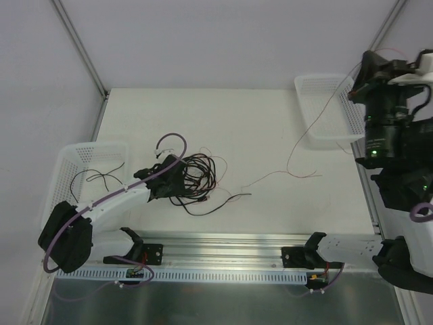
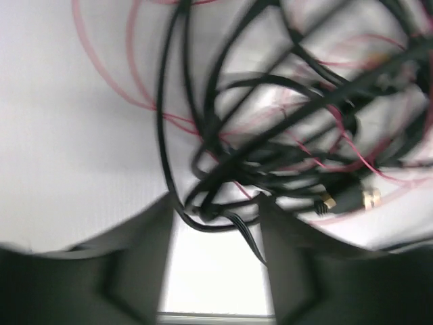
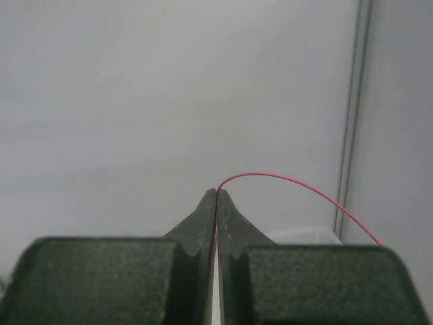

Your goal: Untangle the cables

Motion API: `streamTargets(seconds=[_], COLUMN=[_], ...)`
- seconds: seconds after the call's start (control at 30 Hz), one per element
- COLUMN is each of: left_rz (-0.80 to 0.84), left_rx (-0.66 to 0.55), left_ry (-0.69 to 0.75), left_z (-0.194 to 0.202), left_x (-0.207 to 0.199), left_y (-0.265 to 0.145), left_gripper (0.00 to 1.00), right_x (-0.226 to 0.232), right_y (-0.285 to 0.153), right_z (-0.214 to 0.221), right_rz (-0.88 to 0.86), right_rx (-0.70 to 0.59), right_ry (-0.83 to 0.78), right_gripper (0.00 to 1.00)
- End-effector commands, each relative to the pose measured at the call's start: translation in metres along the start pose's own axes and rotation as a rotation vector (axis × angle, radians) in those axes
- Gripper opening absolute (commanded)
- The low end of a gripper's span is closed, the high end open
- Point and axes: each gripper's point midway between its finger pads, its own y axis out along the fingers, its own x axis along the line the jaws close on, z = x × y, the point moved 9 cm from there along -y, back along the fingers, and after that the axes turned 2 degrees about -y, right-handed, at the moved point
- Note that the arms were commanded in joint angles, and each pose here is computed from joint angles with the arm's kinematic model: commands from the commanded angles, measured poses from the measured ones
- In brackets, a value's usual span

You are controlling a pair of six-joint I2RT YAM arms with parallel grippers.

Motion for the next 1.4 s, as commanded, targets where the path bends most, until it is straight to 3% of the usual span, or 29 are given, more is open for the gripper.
streamTargets(seconds=[0.0, 0.07, 0.2, 0.37, 0.5, 0.63, 0.77, 0.83, 1.0, 1.1, 1.2, 1.23, 1.37], left_rz=[0.221, 0.334, 0.547, 0.692, 0.781, 0.833, 0.689, 0.698, 0.794, 0.781, 0.685, 0.660, 0.570], left_rx=[-0.109, -0.150, -0.192, -0.217, -0.212, -0.220, -0.250, -0.237, -0.203, -0.167, -0.090, -0.031, 0.068], left_ry=[0.087, 0.149, 0.241, 0.396, 0.516, 0.621, 0.558, 0.551, 0.712, 0.687, 0.465, 0.329, 0.138], left_z=[-0.014, -0.018, -0.021, -0.016, -0.010, -0.011, -0.021, -0.018, 0.004, 0.012, 0.019, 0.025, 0.050], left_x=[-0.024, -0.037, -0.055, -0.076, -0.096, -0.117, -0.121, -0.120, -0.129, -0.136, -0.146, -0.151, -0.167], left_y=[-0.037, -0.053, -0.078, -0.090, -0.090, -0.095, -0.083, -0.083, -0.089, -0.090, -0.083, -0.082, -0.066], left_gripper=[0.60, 0.81, 0.94, 0.96, 0.96, 0.96, 0.95, 0.96, 0.97, 0.96, 0.91, 0.89, 0.80], right_x=[0.036, 0.044, 0.053, 0.042, 0.021, 0.002, -0.017, -0.025, -0.028, -0.028, -0.028, -0.028, -0.029], right_y=[-0.005, -0.014, -0.037, -0.066, -0.076, -0.082, -0.086, -0.091, -0.094, -0.094, -0.094, -0.095, -0.099], right_z=[0.068, 0.099, 0.164, 0.263, 0.314, 0.339, 0.361, 0.370, 0.365, 0.352, 0.338, 0.335, 0.323], right_rz=[-0.086, -0.130, -0.146, -0.058, 0.025, 0.097, 0.205, 0.229, 0.202, 0.180, 0.163, 0.155, 0.136], right_rx=[0.186, 0.293, 0.475, 0.713, 0.831, 0.935, 1.057, 1.099, 1.112, 1.108, 1.082, 1.076, 1.041], right_ry=[-0.015, -0.051, -0.045, -0.081, -0.069, -0.083, -0.110, -0.107, -0.056, -0.047, -0.029, -0.019, 0.027], right_gripper=[0.01, 0.01, 0.01, 0.01, 0.01, 0.01, 0.01, 0.01, 0.01, 0.01, 0.01, 0.01, 0.01])
